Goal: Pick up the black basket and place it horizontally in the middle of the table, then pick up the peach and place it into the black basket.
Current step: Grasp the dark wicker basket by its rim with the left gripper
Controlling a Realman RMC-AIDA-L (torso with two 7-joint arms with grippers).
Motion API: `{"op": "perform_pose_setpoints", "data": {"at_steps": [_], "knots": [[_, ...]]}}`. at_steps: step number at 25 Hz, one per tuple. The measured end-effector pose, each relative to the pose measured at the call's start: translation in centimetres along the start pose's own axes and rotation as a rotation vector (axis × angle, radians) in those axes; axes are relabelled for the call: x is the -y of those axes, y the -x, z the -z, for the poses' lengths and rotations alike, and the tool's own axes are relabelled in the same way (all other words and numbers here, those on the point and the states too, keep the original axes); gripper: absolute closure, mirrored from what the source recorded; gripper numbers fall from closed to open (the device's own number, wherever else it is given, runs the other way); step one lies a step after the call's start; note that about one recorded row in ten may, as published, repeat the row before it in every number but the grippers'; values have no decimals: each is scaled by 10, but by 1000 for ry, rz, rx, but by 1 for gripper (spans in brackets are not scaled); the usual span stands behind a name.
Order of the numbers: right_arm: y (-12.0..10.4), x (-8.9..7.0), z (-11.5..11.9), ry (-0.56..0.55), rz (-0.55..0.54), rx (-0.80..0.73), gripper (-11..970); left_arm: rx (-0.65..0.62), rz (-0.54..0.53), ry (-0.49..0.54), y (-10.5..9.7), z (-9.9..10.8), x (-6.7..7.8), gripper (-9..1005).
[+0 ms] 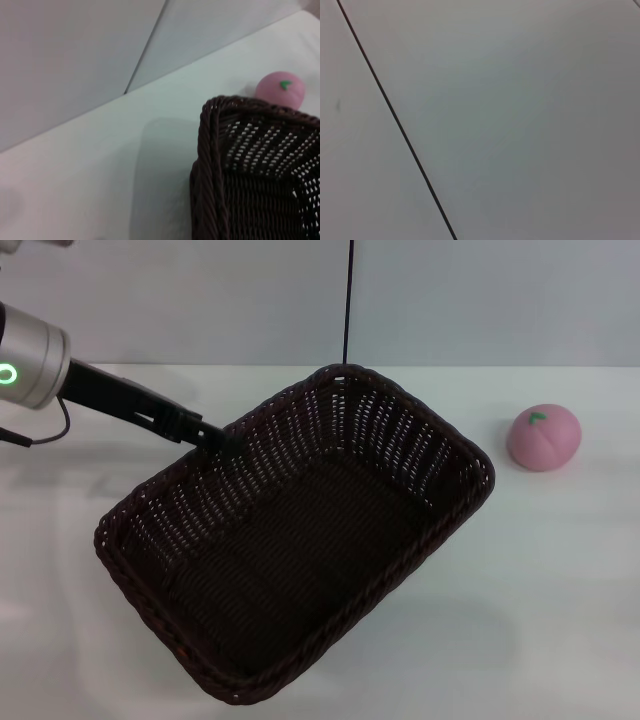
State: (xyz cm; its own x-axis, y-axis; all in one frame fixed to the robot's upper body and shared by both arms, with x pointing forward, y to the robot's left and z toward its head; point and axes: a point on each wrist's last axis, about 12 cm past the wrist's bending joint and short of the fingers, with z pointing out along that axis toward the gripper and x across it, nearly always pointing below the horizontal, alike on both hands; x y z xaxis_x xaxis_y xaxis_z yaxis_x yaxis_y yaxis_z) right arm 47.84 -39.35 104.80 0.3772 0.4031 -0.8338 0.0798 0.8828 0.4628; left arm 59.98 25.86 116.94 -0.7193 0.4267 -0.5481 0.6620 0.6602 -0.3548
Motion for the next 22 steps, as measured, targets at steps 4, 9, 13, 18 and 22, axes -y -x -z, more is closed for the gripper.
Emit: {"op": "perform_pose_setpoints", "data": {"at_steps": [4,9,13,18,22], "knots": [[0,0,0,-1,0,-1,284,-33,-2,16,-2,-5,0,258],[0,1,1,-6,1,-6,284,-79,-9,27,-6,-12,2,266],[-1,1,0,-7,0,-7,284,-94,-15,33,-6,-15,3,273],[-1,1,0,-7,-1,-8,284,-102,-19,37,-7,-16,3,281],[-1,1,0,-7,-1,-8,284,-102,-20,38,-7,-16,3,287]]}}
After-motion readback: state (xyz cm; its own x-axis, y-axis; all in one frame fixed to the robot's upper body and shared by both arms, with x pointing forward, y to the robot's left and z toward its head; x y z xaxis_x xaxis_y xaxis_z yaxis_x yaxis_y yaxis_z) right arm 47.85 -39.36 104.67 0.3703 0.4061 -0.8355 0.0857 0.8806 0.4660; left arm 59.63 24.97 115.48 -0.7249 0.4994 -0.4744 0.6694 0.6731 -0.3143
